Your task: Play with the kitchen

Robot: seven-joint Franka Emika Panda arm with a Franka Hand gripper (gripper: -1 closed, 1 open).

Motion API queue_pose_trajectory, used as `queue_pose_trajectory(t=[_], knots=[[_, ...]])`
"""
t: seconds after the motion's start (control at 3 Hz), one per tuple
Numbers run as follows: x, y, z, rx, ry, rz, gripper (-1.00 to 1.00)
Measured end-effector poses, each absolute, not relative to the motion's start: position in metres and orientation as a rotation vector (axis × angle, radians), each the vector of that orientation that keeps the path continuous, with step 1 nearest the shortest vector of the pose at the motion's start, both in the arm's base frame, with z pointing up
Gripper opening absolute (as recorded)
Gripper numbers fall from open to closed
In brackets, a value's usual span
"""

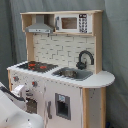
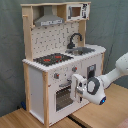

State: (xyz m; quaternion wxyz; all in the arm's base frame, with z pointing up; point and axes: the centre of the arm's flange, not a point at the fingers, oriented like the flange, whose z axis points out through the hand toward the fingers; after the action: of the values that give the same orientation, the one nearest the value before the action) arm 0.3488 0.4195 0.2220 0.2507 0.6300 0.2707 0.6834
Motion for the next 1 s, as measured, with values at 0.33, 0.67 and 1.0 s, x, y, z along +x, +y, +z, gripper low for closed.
queue_pose_trajectory(t=[0.33, 0.67, 1.0], knots=[[0.351, 0.420, 0.230, 1.695, 0.729, 1.860, -1.00], [0.344, 0.425, 0.231, 1.691, 0.718, 1.810, -1.00], [0.334, 0.431, 0.232, 1.698, 0.683, 1.775, -1.00]])
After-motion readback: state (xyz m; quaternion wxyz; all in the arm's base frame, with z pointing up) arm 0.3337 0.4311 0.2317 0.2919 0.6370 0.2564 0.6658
